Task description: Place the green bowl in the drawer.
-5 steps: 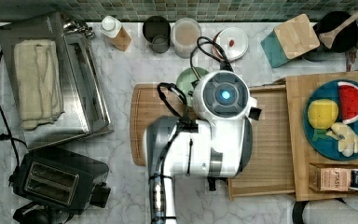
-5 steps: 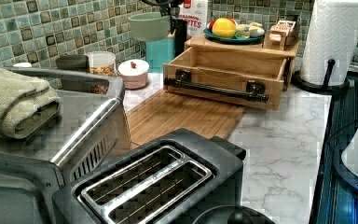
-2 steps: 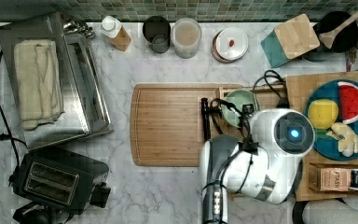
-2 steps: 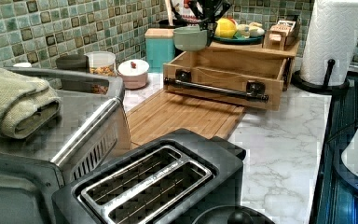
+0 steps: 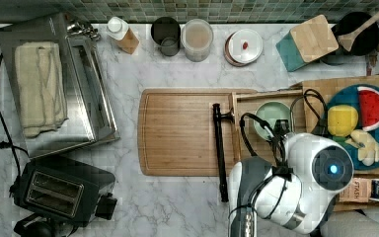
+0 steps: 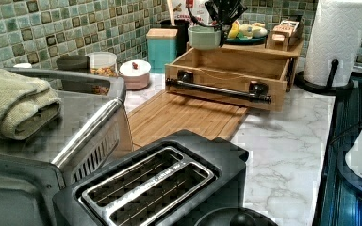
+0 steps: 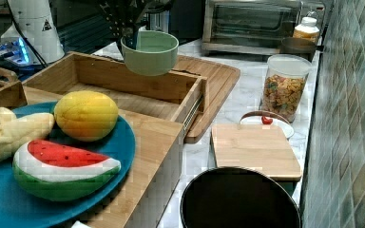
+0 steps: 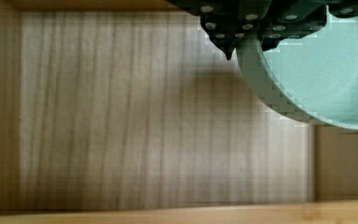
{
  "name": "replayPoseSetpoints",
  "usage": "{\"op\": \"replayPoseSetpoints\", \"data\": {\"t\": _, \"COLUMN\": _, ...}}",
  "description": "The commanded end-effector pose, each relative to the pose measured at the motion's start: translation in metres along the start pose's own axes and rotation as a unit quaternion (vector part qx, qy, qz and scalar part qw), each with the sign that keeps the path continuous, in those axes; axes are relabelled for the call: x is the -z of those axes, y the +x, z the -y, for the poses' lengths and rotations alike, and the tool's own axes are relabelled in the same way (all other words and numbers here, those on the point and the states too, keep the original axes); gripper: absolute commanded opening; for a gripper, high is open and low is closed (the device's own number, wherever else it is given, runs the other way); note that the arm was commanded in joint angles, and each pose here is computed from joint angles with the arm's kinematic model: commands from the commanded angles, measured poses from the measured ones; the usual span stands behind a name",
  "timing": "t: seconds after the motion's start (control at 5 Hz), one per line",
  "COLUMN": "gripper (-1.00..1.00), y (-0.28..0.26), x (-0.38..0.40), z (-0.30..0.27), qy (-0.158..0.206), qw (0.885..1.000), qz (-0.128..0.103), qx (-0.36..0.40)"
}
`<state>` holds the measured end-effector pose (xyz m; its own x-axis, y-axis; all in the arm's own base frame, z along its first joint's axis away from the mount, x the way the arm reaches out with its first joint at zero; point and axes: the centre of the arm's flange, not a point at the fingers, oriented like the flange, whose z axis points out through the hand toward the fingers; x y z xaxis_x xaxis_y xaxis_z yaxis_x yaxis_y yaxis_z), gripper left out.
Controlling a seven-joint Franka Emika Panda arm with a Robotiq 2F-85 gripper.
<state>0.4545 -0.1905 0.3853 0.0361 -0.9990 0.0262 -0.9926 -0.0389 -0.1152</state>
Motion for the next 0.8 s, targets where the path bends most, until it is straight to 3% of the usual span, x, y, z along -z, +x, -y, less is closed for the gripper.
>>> {"op": "replayPoseSetpoints", "data": {"t": 0.2, "gripper": -1.0, "y": 0.025, "x": 0.012, "z": -0.019, "qy": 0.047, "qw": 0.999, "qz": -0.024, "qx": 0.0}}
{"op": "replayPoseSetpoints", "data": {"t": 0.6, "gripper": -1.0, "y": 0.046, "x": -0.001, "z": -0.006, "qy": -0.04, "qw": 0.999, "qz": 0.01, "qx": -0.005}}
{"op": "replayPoseSetpoints", "data": {"t": 0.8, "gripper": -1.0, "y": 0.04, "x": -0.013, "z": -0.015, "qy": -0.03, "qw": 0.999, "qz": 0.004, "qx": -0.017}}
